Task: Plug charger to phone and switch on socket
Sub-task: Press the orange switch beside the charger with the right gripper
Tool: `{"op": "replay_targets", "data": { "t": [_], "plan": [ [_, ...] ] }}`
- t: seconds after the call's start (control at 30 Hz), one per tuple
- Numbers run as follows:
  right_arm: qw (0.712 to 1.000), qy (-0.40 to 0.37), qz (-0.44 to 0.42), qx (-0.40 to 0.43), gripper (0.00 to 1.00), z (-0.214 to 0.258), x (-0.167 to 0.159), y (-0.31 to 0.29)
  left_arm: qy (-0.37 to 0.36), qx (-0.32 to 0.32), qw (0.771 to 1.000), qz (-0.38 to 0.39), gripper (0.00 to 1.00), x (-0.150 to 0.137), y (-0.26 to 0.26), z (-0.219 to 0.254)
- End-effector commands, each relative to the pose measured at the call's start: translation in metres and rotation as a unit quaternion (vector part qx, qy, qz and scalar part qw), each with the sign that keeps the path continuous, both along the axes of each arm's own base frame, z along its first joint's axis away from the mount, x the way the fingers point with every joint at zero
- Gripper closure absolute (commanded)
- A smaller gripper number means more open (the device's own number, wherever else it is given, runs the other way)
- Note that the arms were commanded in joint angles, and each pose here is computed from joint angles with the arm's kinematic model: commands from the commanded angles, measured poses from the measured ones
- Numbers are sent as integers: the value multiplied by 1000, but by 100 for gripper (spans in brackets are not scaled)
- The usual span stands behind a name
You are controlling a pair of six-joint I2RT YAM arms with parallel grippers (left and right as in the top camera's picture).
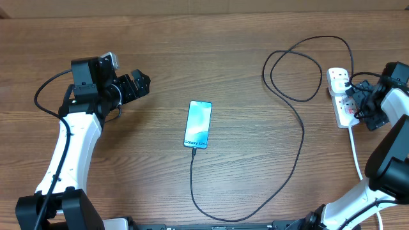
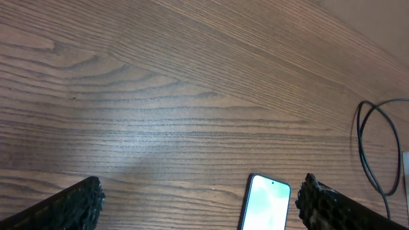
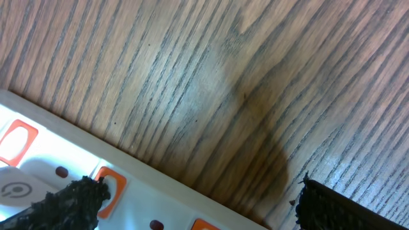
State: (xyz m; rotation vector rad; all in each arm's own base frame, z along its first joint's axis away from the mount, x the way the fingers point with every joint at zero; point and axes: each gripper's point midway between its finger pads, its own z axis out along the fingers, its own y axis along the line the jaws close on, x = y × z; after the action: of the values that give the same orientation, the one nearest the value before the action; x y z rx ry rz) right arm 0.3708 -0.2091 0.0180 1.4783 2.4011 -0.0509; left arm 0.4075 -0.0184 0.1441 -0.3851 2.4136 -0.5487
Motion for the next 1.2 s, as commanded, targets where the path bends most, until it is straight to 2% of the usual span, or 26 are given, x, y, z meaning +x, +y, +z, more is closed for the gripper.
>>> {"op": "replay_targets", "data": {
  "t": [0.0, 0.5, 0.73, 0.93, 1.17],
  "plan": [
    [997, 24, 57, 48, 0, -19, -7, 30, -9, 4, 1000, 2, 0, 1, 1, 7],
    [996, 45, 53, 56, 0, -18, -18, 32, -9, 4, 1000, 2, 0, 1, 1, 7],
    [997, 33, 54, 44, 0, 28, -17, 17, -9, 4, 1000, 2, 0, 1, 1, 7],
    [990, -4, 139, 23, 0, 55, -2, 23, -9, 4, 1000, 2, 1, 1, 1, 7],
    [985, -10, 170, 6, 0, 56, 4, 22, -9, 4, 1000, 2, 0, 1, 1, 7]
  ]
}}
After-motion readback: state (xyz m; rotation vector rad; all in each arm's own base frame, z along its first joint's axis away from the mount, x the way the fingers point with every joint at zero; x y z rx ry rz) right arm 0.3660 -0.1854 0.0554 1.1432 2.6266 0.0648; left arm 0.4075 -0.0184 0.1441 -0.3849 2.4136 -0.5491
